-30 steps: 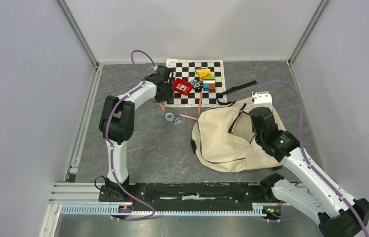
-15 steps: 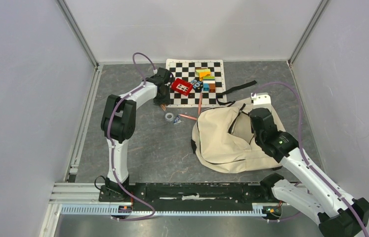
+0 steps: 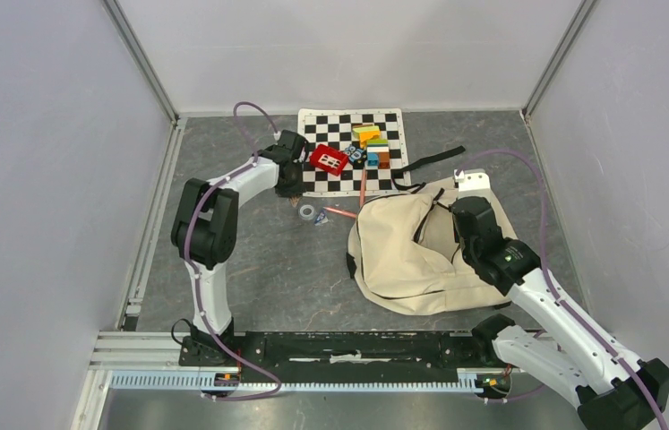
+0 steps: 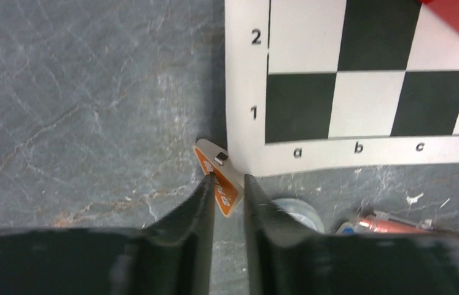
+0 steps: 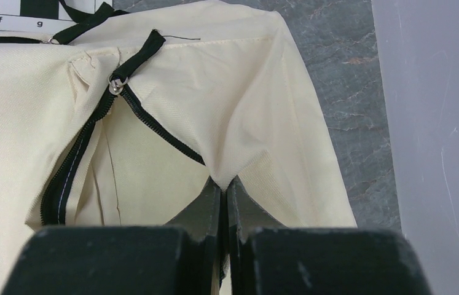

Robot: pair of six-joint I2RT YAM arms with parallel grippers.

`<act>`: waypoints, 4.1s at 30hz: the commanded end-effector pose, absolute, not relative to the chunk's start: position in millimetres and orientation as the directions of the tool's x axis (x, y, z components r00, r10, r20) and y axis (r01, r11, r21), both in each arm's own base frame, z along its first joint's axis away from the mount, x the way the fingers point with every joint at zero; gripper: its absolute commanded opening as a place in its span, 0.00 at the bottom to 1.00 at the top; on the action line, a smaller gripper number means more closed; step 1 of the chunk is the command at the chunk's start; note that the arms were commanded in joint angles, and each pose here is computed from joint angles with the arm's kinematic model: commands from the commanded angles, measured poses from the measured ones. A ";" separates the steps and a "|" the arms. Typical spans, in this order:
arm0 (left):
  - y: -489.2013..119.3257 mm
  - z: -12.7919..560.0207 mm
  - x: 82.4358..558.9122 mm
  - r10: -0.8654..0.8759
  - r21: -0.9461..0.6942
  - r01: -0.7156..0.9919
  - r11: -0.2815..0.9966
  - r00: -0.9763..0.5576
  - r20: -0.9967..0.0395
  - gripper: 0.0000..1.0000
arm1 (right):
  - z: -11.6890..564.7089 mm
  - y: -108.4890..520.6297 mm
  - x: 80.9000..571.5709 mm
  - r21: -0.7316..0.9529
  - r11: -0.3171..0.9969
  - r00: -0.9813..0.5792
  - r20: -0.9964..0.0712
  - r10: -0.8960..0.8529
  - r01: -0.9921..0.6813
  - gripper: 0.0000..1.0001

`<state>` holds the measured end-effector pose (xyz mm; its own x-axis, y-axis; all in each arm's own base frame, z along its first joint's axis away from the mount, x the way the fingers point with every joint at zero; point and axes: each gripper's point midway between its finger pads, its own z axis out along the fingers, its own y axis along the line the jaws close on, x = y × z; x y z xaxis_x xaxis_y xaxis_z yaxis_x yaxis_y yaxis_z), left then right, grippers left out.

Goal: Pack the student bag
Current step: Pick up the stationery from the center of the board, then place the stationery in the student bag.

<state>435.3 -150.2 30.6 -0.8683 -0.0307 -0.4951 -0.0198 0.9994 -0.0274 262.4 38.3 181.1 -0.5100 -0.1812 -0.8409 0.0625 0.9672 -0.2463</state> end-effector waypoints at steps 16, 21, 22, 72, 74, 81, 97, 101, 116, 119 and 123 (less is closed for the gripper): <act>-136.2 55.3 410.1 -0.042 -0.034 -0.028 0.999 -0.846 -0.532 0.04 | 188.2 46.6 268.1 -0.187 0.981 -0.467 -0.873 -0.140 0.055 0.00; -142.4 71.5 403.2 -0.085 -0.104 -0.031 0.994 -0.824 -0.560 0.02 | 190.1 47.3 267.9 -0.183 0.982 -0.463 -0.875 -0.139 0.051 0.00; -147.2 78.8 400.0 -0.095 -0.136 -0.020 0.990 -0.819 -0.566 0.02 | 191.2 47.5 268.0 -0.181 0.982 -0.460 -0.877 -0.138 0.050 0.00; -517.5 138.7 244.5 -0.111 -0.638 0.393 0.662 -0.790 -0.603 0.59 | 228.7 70.4 271.2 -0.080 0.996 -0.394 -0.915 -0.091 -0.044 0.00; -512.6 148.5 244.9 -0.127 -0.631 0.422 0.651 -0.759 -0.639 0.63 | 228.6 70.1 271.6 -0.083 0.996 -0.395 -0.914 -0.093 -0.042 0.00; -473.6 192.8 252.7 -0.179 -0.555 0.486 0.676 -0.622 -0.762 0.75 | 231.6 66.3 271.9 -0.100 0.995 -0.391 -0.914 -0.104 -0.029 0.00; -237.3 155.7 292.0 0.079 -0.126 0.250 0.960 -0.674 -0.735 1.00 | 232.6 64.0 272.5 -0.119 0.993 -0.397 -0.910 -0.119 -0.023 0.00; -197.6 133.9 310.9 0.141 -0.069 0.239 0.968 -0.753 -0.643 1.00 | 236.7 65.7 273.8 -0.117 0.993 -0.392 -0.912 -0.120 -0.030 0.00; -170.6 68.0 376.0 0.141 -0.052 0.194 0.980 -0.851 -0.507 0.73 | 230.4 66.8 272.8 -0.118 0.992 -0.407 -0.905 -0.123 -0.038 0.00; -166.9 55.1 381.3 0.148 -0.031 0.186 0.982 -0.865 -0.479 0.65 | 230.2 66.7 272.1 -0.116 0.993 -0.407 -0.905 -0.121 -0.038 0.00; -166.3 45.4 384.0 0.145 -0.032 0.181 0.983 -0.871 -0.469 0.64 | 225.4 65.7 270.5 -0.122 0.992 -0.416 -0.900 -0.127 -0.038 0.00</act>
